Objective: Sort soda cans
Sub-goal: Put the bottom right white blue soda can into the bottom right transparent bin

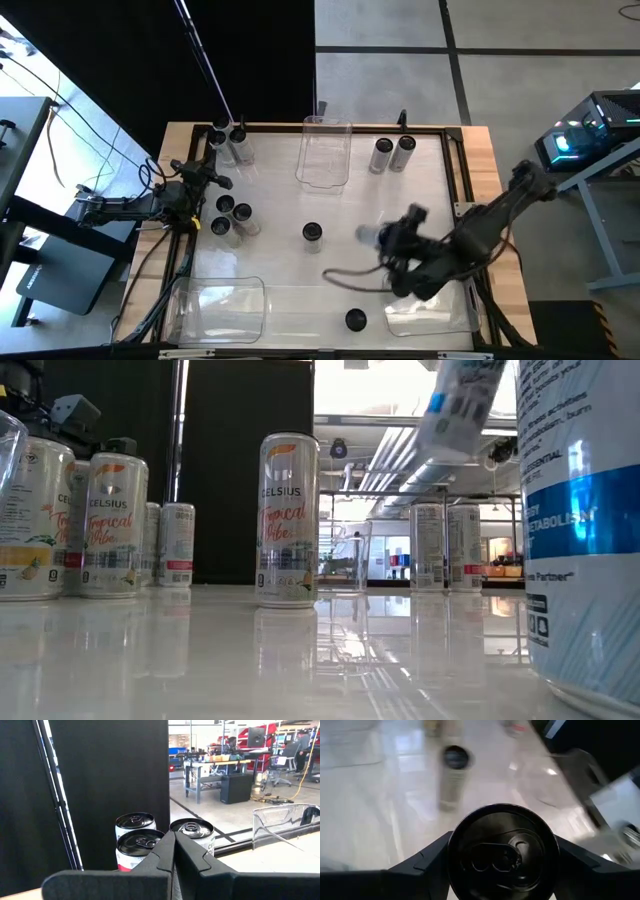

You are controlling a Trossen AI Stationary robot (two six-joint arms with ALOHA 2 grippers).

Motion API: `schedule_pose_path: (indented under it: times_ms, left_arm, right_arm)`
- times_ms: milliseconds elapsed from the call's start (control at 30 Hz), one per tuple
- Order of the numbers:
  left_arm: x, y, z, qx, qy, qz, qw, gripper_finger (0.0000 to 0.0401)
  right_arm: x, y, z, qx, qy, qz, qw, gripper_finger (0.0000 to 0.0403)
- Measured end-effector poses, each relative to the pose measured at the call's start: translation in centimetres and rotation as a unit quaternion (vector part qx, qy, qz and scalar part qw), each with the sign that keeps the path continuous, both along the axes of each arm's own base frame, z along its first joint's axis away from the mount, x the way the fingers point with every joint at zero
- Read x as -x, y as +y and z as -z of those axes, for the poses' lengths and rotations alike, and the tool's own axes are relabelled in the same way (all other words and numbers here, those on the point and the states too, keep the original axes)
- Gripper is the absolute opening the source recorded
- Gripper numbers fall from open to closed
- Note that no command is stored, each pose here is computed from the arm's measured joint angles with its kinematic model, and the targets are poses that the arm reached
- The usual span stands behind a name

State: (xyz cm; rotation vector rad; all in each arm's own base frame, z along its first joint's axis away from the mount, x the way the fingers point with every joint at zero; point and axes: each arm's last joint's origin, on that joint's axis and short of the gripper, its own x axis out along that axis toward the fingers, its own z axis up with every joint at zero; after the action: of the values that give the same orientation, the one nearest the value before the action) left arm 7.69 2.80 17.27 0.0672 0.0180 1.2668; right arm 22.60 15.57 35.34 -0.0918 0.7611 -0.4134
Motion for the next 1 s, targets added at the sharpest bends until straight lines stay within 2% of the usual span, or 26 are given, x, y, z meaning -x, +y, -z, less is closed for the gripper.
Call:
schedule_pose_path:
  times_ms: [167, 267, 533, 800, 867, 1000]
  left_arm:
    - [0.0, 0.0, 0.0, 0.0, 0.0, 0.0, 1.0, 0.0]
    - [0.0, 0.0, 0.0, 0.0, 0.0, 0.0, 1.0, 0.0]
    - [0.0, 0.0, 0.0, 0.0, 0.0, 0.0, 1.0, 0.0]
    - [0.0, 0.0, 0.0, 0.0, 0.0, 0.0, 1.0, 0.0]
    - [0.0, 0.0, 0.0, 0.0, 0.0, 0.0, 1.0, 0.0]
    - [0.0, 0.0, 0.0, 0.0, 0.0, 0.0, 1.0, 0.0]
  right_arm:
    - [3.5, -2.5, -2.8, -0.045, 0.047, 0.081, 0.995, 0.0243]
    - [4.4, -2.7, -3.8, -0.117, 0.066, 0.044, 0.99, 0.0243]
    - [7.1, -3.0, -5.1, -0.239, 0.102, 0.046, 0.965, 0.0243]
    - [8.7, 0.1, -4.4, -0.312, 0.151, 0.068, 0.935, 0.0243]
    - [8.9, 1.4, -3.8, -0.315, 0.17, 0.07, 0.931, 0.0243]
    - [8.6, 4.9, -2.0, -0.296, 0.187, 0.042, 0.936, 0.0243]
